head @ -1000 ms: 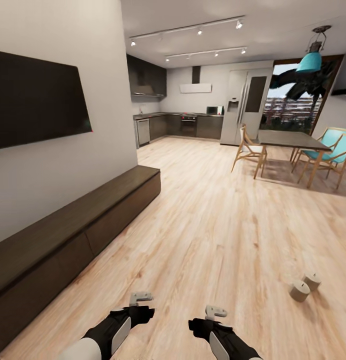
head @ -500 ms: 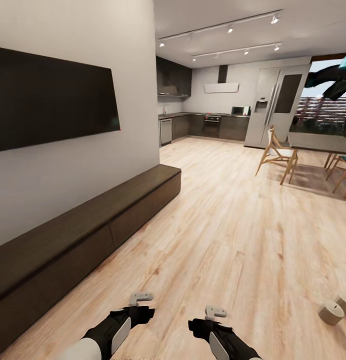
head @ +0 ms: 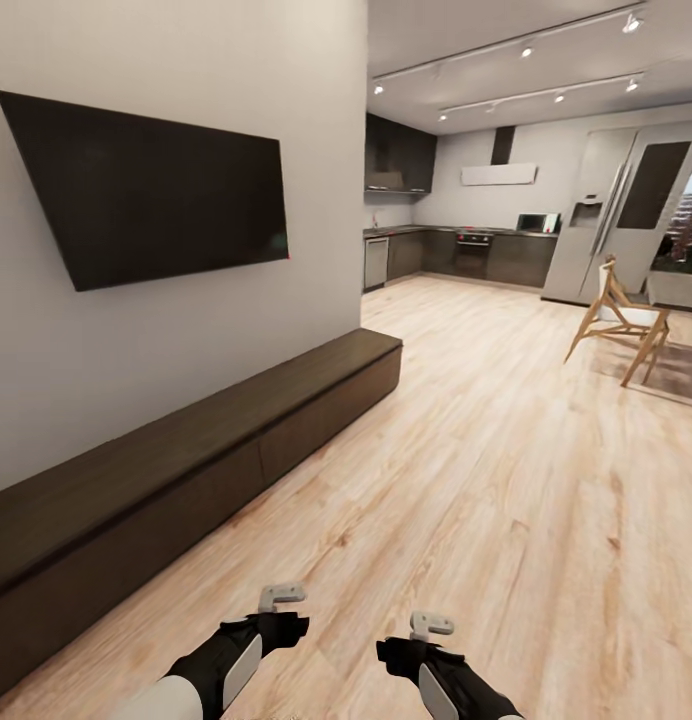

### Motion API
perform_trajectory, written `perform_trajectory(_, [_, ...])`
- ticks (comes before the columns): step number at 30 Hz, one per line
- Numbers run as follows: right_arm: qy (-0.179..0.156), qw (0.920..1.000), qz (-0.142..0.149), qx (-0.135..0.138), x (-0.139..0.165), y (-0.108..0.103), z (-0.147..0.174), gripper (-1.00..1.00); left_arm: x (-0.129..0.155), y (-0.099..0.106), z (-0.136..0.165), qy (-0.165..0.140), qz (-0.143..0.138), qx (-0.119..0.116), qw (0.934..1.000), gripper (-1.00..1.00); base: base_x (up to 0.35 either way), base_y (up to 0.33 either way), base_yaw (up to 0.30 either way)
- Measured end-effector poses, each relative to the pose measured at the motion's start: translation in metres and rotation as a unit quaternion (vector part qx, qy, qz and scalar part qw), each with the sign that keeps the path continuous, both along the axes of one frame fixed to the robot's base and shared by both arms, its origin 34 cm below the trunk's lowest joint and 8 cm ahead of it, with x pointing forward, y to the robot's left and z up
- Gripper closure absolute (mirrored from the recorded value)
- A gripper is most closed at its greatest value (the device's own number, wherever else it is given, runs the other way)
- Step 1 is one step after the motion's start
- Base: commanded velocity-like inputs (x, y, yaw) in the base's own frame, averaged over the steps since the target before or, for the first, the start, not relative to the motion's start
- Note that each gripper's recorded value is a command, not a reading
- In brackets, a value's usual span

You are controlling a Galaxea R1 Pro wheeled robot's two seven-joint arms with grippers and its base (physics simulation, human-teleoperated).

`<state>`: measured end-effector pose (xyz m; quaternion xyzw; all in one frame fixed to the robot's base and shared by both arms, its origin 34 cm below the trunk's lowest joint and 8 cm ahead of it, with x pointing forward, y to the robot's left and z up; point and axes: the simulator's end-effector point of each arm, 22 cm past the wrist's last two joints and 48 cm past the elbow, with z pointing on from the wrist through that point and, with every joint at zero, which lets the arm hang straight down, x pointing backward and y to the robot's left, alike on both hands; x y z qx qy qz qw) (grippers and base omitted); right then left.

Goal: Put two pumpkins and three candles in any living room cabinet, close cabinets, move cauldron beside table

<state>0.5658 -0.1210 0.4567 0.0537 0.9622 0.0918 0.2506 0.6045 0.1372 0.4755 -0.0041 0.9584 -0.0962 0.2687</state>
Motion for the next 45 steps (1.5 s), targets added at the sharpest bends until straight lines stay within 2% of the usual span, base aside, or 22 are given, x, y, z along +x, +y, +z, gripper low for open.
perform_trajectory(11, [0.000, 1.0000, 0.000, 0.000, 0.0000, 0.0000, 0.0000, -1.00, 0.0000, 0.0002, 0.0000, 0.000, 0.000, 0.000, 1.0000, -1.00, 0.000, -0.156, 0.292])
perform_trajectory(34, [0.000, 1.0000, 0.001, 0.000, 0.0000, 0.0009, 0.0002, -1.00, 0.0000, -0.0001, 0.0001, 0.000, 0.000, 0.000, 1.0000, -1.00, 0.008, -0.258, 0.292])
perform_trajectory(45, [0.000, 1.0000, 0.001, 0.000, 0.0000, 0.0009, 0.0003, -1.00, 0.0000, -0.0001, 0.0001, 0.000, 0.000, 0.000, 1.0000, -1.00, 0.089, -0.130, 0.292])
